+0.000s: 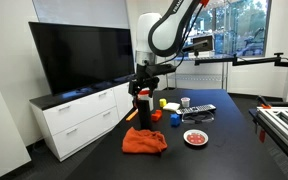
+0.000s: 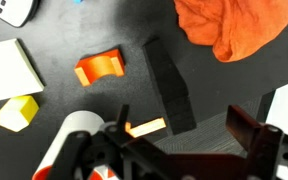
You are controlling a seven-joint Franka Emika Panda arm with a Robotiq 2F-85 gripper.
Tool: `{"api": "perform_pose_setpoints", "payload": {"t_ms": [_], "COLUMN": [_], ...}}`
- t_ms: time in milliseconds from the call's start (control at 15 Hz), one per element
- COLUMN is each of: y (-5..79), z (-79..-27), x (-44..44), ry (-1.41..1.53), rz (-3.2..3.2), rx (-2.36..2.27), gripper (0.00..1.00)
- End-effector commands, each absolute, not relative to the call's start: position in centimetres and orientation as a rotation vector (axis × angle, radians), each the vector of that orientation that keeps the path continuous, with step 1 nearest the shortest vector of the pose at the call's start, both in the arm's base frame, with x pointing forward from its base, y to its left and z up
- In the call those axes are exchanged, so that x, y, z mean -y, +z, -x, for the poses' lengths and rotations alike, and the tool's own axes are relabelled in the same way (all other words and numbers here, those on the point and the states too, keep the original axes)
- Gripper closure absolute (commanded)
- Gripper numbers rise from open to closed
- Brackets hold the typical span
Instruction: Take the black box out of the cup and put the black strap into the cup
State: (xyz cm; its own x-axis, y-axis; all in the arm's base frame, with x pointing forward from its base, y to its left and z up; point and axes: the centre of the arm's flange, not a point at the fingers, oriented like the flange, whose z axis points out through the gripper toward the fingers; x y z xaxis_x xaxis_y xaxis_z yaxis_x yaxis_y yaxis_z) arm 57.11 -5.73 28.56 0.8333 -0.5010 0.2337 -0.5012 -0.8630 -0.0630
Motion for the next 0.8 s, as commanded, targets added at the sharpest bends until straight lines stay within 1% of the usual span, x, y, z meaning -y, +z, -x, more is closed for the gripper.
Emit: {"api": "perform_pose_setpoints", "payload": {"t_ms": [0, 200, 333, 733], "y": [29.7, 29.9, 30.0, 29.6], "z": [-57.0, -57.4, -58.3, -61.7], "x": [5.7, 6.1, 6.9, 11.0], "ry": [0.428, 0.419, 0.362, 0.078], "rz": [-3.005, -3.01, -3.033, -3.16], "rx": [0.787, 0.799, 0.846, 0.967], "gripper": [0.0, 0.0, 0.0, 0.0]}}
